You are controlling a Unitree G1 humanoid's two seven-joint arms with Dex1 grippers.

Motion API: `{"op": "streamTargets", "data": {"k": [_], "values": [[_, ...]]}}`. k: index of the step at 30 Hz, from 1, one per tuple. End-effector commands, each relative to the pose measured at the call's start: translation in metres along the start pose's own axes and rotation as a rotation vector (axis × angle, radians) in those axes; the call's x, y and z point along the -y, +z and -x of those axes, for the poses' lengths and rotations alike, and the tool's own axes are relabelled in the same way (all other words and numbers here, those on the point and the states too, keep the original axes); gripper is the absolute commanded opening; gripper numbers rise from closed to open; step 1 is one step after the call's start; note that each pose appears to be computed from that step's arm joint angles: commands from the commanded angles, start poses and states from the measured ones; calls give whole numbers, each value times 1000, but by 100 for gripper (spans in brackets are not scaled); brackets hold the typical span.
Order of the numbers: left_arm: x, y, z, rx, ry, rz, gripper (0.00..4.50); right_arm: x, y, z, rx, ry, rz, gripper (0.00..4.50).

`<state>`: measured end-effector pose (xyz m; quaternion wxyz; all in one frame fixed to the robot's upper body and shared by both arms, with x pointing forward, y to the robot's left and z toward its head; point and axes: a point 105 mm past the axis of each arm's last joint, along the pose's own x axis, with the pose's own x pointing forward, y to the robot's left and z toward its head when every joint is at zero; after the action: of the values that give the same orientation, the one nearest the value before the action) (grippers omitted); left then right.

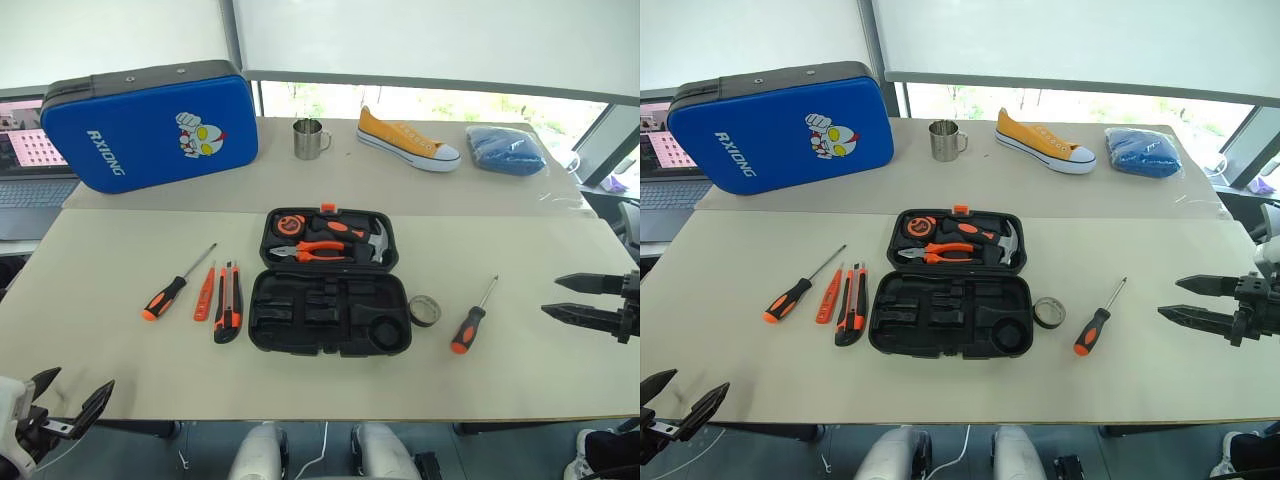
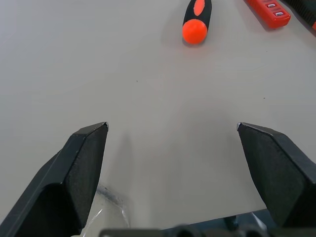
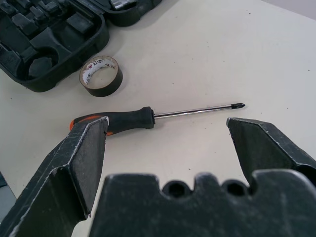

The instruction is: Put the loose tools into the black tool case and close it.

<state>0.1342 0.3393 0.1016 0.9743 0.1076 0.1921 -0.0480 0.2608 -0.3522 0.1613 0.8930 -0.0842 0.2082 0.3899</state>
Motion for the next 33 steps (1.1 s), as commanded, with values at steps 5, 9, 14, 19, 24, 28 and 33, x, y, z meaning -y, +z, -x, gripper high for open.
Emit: {"op": "streamTargets", "data": {"k": [5, 9, 14, 19, 24, 28, 33], "values": [[-2, 25, -20, -22, 55, -22, 450, 9, 5, 3, -14, -104, 130, 448], [2, 60, -43, -3, 11, -69, 450, -12, 40, -8, 72, -35, 218, 448], [2, 88, -76, -81, -47, -102, 450, -65, 79, -39, 178, 132, 301, 448], [3, 102, -97, -208, -114, -87, 450, -126, 107, -57, 252, 322, 389, 448], [15, 108, -112, -249, -242, -88, 450, -175, 126, -66, 311, 494, 441, 448], [10, 96, -124, -337, -220, -181, 450, -195, 133, -71, 348, 555, 471, 448], [7, 87, -139, -379, -185, -191, 450, -204, 145, -82, 415, 563, 477, 448]]}}
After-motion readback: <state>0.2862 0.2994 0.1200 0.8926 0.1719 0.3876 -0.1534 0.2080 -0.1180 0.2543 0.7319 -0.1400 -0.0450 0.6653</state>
